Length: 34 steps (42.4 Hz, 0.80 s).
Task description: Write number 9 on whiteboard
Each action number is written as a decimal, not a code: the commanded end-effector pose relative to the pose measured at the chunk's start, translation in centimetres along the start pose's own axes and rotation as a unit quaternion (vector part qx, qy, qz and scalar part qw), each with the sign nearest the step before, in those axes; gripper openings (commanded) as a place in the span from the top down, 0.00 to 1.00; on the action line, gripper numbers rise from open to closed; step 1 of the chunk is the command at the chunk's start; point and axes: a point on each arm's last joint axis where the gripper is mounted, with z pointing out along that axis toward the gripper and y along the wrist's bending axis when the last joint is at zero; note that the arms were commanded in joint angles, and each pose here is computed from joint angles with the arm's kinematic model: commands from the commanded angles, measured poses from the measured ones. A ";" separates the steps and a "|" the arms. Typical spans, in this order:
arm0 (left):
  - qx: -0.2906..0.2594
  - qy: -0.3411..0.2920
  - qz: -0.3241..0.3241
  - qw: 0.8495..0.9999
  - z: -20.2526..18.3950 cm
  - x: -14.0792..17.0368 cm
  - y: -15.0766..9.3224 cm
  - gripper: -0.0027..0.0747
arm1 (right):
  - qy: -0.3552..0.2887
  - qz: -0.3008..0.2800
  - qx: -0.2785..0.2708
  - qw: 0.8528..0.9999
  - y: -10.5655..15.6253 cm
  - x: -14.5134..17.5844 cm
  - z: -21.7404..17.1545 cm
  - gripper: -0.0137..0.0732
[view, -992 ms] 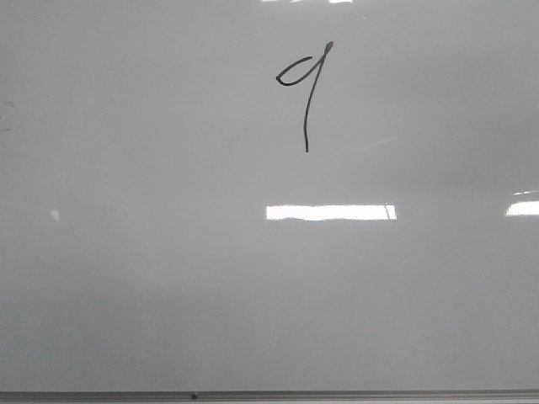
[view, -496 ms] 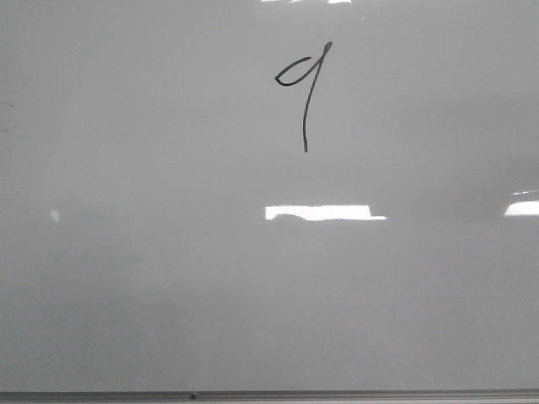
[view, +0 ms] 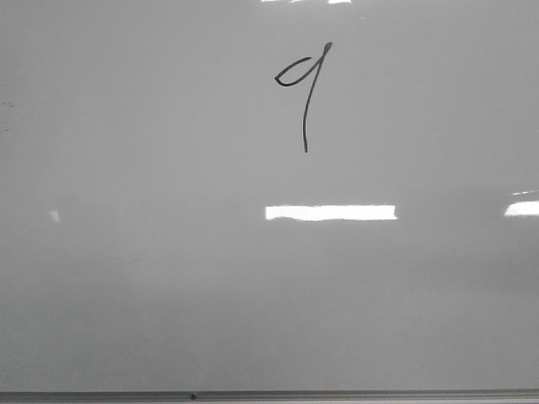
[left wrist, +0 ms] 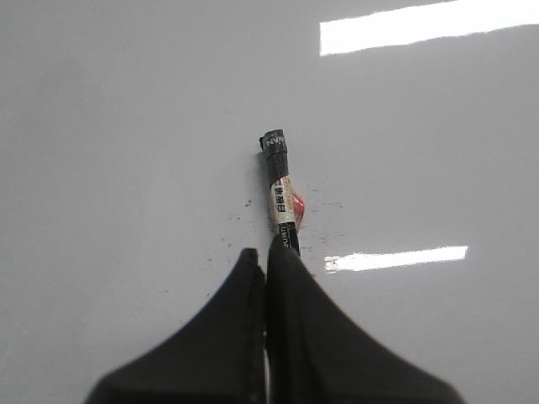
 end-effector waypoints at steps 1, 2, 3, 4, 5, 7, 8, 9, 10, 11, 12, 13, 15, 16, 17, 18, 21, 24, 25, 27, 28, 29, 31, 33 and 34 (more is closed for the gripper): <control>-0.004 -0.050 -0.007 0.999 -0.2 -0.8 0.1 0.99 | -0.099 -0.004 0.013 0.995 -0.2 -1.0 -0.2 0.92; -0.004 -0.050 -0.007 0.999 -0.2 -0.8 0.1 0.99 | -0.089 -0.004 0.012 0.996 -0.2 -1.0 -0.2 0.92; -0.004 -0.050 -0.007 0.999 -0.2 -0.8 0.1 0.99 | -0.092 -0.004 0.013 0.996 -0.2 -1.1 -0.2 0.92; -0.004 -0.050 -0.007 0.999 -0.2 -0.8 0.1 0.99 | -0.094 -0.004 0.014 0.995 -0.2 -1.1 -0.2 0.92; -0.004 -0.050 -0.007 0.999 -0.2 -0.8 0.1 0.99 | -0.095 -0.004 0.015 0.995 -0.2 -1.1 -0.2 0.92; -0.004 -0.050 -0.007 0.999 -0.2 -0.8 0.1 0.99 | -0.097 -0.004 0.017 0.995 -0.2 -1.1 -0.2 0.92; -0.004 -0.050 -0.007 0.999 -0.2 -0.8 0.1 0.99 | -0.097 -0.004 0.017 0.995 -0.2 -1.1 -0.2 0.92; -0.004 -0.050 -0.007 0.999 -0.2 -0.8 0.1 0.99 | -0.098 -0.004 0.017 0.995 -0.2 -1.1 -0.2 0.92; -0.004 -0.050 -0.007 0.999 -0.2 -0.8 0.1 0.99 | -0.098 -0.004 0.017 0.995 -0.2 -1.1 -0.2 0.92; -0.004 -0.050 -0.007 0.999 -0.2 -0.8 0.1 0.99 | -0.098 -0.004 0.017 0.995 -0.2 -1.1 -0.2 0.92; -0.004 -0.050 -0.007 0.999 -0.2 -0.8 0.1 0.99 | -0.098 -0.004 0.017 0.995 -0.2 -1.1 -0.2 0.92; -0.004 -0.050 -0.007 0.999 -0.2 -0.8 0.1 0.99 | -0.098 -0.004 0.017 0.995 -0.2 -1.1 -0.2 0.92; -0.004 -0.050 -0.007 0.999 -0.2 -0.8 0.1 0.99 | -0.098 -0.004 0.017 0.995 -0.2 -1.1 -0.2 0.92; -0.004 -0.050 -0.007 0.999 -0.2 -0.8 0.1 0.99 | -0.098 -0.004 0.017 0.995 -0.2 -1.1 -0.2 0.92; -0.004 -0.050 -0.007 0.999 -0.2 -0.8 0.1 0.99 | -0.099 -0.004 0.017 0.995 -0.2 -1.1 -0.2 0.92; -0.004 -0.050 -0.007 0.999 -0.2 -0.8 0.1 0.99 | -0.100 -0.004 0.018 0.995 -0.2 -1.2 -0.2 0.92; -0.004 -0.050 -0.007 0.999 -0.2 -0.8 0.1 0.99 | -0.105 -0.004 0.018 0.994 -0.2 -1.3 -0.2 0.92; -0.004 -0.050 -0.007 0.999 -0.2 -0.8 0.1 0.99 | -0.109 -0.004 0.018 0.994 -0.2 -1.3 -0.2 0.92; -0.004 -0.050 -0.007 0.999 -0.2 -0.8 0.1 0.99 | -0.110 -0.001 0.018 0.994 -0.2 -1.3 -0.2 0.92; -0.004 -0.050 -0.007 0.999 -0.2 -0.8 0.1 0.99 | -0.110 0.009 0.017 0.994 -0.2 -1.3 -0.2 0.92; -0.004 -0.050 -0.007 0.999 -0.2 -0.8 0.1 0.99 | -0.110 0.013 0.016 0.994 -0.2 -1.3 -0.2 0.92; -0.004 -0.050 -0.007 0.999 -0.2 -0.8 0.1 0.99 | -0.110 0.019 0.015 0.994 -0.2 -1.3 -0.2 0.92; -0.004 -0.050 -0.007 0.999 -0.2 -0.8 0.1 0.99 | -0.110 0.028 0.013 0.993 -0.2 -1.3 -0.2 0.92; -0.004 -0.050 -0.007 0.999 -0.2 -0.8 0.1 0.99 | -0.111 0.033 0.011 0.993 -0.2 -1.3 -0.2 0.92; -0.004 -0.050 -0.007 0.999 -0.2 -0.8 0.1 0.99 | -0.111 0.034 0.010 0.993 -0.2 -1.3 -0.2 0.92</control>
